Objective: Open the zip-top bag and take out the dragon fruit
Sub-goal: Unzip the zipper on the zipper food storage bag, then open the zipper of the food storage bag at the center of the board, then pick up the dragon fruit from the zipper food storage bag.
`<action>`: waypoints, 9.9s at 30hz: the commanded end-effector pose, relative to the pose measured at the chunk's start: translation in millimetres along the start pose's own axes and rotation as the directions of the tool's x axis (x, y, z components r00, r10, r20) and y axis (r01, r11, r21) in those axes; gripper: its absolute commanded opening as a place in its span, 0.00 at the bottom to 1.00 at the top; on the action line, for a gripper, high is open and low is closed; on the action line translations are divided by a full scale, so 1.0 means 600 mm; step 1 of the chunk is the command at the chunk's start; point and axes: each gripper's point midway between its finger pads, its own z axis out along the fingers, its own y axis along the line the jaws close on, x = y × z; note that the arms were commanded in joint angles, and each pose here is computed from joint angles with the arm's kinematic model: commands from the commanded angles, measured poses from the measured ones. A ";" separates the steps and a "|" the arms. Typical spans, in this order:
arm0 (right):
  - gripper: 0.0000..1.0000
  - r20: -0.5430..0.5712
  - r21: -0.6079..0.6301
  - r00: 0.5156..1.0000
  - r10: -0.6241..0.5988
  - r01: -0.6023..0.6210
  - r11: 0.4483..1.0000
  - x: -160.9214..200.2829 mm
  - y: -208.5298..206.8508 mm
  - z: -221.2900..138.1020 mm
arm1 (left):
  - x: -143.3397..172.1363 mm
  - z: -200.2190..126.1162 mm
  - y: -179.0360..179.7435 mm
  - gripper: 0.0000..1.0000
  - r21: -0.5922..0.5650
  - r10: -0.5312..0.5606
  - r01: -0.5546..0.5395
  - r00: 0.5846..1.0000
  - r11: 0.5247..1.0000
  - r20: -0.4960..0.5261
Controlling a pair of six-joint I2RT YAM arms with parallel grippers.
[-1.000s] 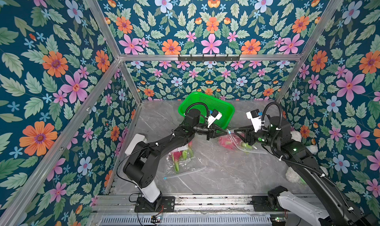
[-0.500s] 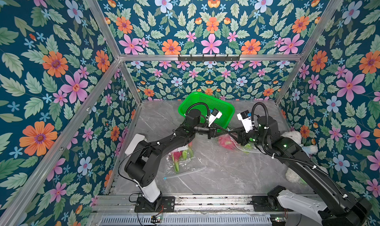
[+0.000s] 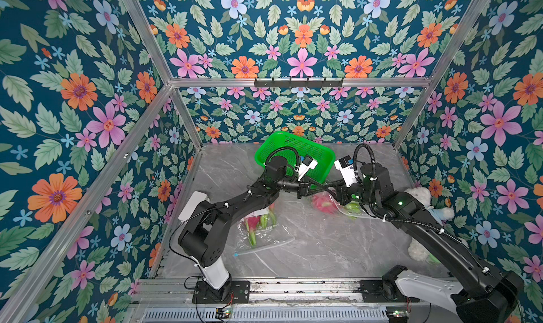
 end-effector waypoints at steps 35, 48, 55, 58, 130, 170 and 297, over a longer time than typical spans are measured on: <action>0.00 -0.011 -0.068 1.000 -0.015 0.014 0.998 0.027 0.012 -0.017 | -0.024 -0.005 -0.053 0.47 0.163 0.086 -0.089 0.996 0.983 0.022; 0.00 -0.004 -0.071 1.000 -0.021 0.021 0.997 0.028 0.011 -0.018 | -0.029 -0.001 -0.057 0.17 0.238 0.022 -0.035 0.998 0.971 0.059; 0.00 -0.001 -0.063 1.000 -0.023 0.023 0.998 0.029 0.008 -0.017 | -0.038 -0.005 -0.072 0.00 0.287 0.019 -0.042 0.996 0.957 0.082; 0.00 -0.005 -0.062 1.000 -0.025 0.024 0.998 0.031 0.007 -0.016 | -0.041 -0.007 -0.072 0.00 0.283 0.020 -0.045 0.995 0.958 0.093; 0.00 -0.070 0.212 0.983 0.173 -0.155 0.965 0.149 -0.074 -0.108 | -0.109 -0.186 0.115 0.00 -0.365 0.056 0.033 0.971 0.930 0.231; 0.00 0.033 0.107 0.991 0.129 -0.132 0.985 0.033 -0.070 0.008 | -0.071 -0.129 0.060 0.00 -0.248 0.083 -0.044 0.986 0.968 0.147; 0.56 -0.367 0.230 0.889 0.275 -0.200 0.952 0.302 -0.069 0.132 | 0.045 -0.010 0.035 0.00 -0.181 -0.167 0.169 0.986 0.969 0.029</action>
